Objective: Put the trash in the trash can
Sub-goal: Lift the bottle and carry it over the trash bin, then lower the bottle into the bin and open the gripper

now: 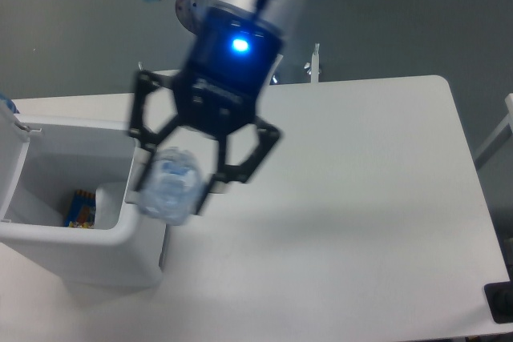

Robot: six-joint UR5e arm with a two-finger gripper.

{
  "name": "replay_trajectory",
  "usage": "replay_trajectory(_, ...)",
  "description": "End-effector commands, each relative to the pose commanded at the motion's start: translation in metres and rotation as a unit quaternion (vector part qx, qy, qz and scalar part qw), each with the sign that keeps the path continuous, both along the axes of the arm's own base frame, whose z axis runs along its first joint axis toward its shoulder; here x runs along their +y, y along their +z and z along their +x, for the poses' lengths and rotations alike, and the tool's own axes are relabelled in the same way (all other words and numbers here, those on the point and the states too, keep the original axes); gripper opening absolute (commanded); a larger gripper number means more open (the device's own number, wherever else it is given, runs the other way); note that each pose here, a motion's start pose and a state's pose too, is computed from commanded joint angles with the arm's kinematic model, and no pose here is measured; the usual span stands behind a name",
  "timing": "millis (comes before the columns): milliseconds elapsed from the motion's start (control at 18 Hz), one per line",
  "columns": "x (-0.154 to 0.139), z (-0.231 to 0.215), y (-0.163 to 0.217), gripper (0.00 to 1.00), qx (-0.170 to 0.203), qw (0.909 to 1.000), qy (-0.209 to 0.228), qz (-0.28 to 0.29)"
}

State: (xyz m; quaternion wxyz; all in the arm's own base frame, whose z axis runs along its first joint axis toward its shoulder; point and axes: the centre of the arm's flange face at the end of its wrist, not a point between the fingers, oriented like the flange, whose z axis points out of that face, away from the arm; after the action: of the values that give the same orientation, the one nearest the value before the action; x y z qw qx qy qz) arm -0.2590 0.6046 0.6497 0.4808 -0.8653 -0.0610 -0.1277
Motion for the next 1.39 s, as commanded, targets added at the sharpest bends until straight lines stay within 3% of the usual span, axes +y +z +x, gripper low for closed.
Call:
replay_trajectory(278, 0.01, 0.053, -0.037, 0.33, 0.013, 0.9988, -0.046, -0.003)
replay_trajectory(833, 0.031, 0.053, -0.092, 0.44, 0.01, 0.9972, -0.063, -0.039)
replay_trajectory(944, 0.03, 0.055, -0.1, 0.58, 0.014, 0.9966, -0.068, -0.044)
replay_trajectory(1000, 0.029, 0.055, -0.102, 0.7, 0.014, 0.9965, -0.068, -0.045)
replay_trajectory(1056, 0.029, 0.055, -0.106, 0.94, 0.013, 0.9965, -0.068, -0.048)
replay_trajectory(1111, 0.029, 0.054, -0.107, 1.0, 0.017, 0.9965, -0.063, -0.052)
replay_trajectory(1389, 0.018, 0.023, -0.119, 1.0, 0.016, 0.9969, -0.026, -0.072)
